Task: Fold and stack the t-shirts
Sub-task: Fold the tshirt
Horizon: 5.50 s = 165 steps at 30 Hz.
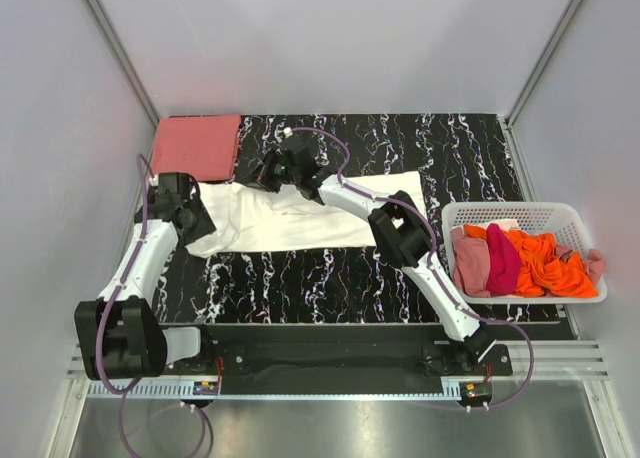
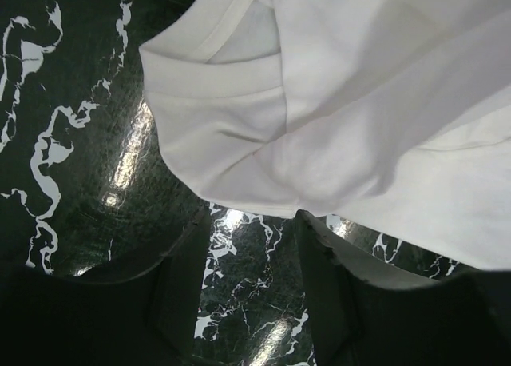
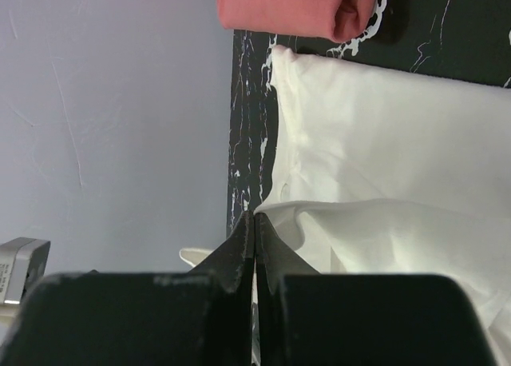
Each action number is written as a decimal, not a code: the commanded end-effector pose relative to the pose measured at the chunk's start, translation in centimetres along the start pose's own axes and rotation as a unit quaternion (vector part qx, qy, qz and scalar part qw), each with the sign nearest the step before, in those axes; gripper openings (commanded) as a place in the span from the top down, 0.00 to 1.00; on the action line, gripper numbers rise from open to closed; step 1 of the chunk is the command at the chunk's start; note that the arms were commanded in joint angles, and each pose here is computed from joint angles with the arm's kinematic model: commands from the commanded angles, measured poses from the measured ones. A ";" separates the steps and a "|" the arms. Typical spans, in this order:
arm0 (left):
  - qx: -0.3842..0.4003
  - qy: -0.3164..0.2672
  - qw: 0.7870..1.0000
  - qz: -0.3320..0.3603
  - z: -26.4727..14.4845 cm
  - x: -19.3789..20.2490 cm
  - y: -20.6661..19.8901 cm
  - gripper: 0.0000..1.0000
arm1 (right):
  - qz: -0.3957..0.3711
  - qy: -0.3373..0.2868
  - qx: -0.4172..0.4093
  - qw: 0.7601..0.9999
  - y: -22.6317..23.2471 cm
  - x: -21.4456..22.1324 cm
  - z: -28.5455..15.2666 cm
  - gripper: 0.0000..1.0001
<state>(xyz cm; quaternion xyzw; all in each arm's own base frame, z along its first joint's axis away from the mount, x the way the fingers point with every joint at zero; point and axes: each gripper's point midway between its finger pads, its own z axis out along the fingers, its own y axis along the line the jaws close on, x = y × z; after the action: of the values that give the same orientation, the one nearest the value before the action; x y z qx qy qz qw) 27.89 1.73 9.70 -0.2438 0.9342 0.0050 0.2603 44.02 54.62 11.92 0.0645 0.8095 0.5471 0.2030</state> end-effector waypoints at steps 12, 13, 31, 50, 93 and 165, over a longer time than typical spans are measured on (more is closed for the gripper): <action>0.019 -0.027 0.953 -0.302 -1.4 -2.8 1.5 0.41 | -0.022 0.011 -0.041 0.999 3.4 0.0 -0.8 0.98; 0.019 -0.021 0.944 -0.328 -1.2 -2.9 1.3 0.45 | -0.022 0.009 -0.040 0.999 3.3 0.0 -0.8 0.98; 0.024 0.119 0.898 -0.422 2.0 -0.1 -1.3 0.48 | -0.054 0.012 -0.022 0.998 2.3 0.1 -1.0 0.98; -0.003 0.168 0.888 -0.428 3.5 2.6 -1.0 0.56 | -0.090 0.018 -0.011 0.996 2.2 0.6 -1.6 0.99; -0.051 0.089 0.934 -0.342 6.2 -4.8 1.7 0.82 | -0.171 -0.012 0.013 0.985 4.3 -1.3 -1.1 1.00; -0.123 0.019 0.988 -0.086 9.8 -8.1 -0.3 0.66 | -0.129 -0.022 0.056 0.990 2.3 0.6 0.4 0.93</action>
<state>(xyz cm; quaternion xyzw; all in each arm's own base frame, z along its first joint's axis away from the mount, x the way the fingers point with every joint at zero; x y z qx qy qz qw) 38.38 4.73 5.08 -0.3345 0.9170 0.0653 0.2073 45.65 54.81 10.72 0.0274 0.8481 0.4525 0.2744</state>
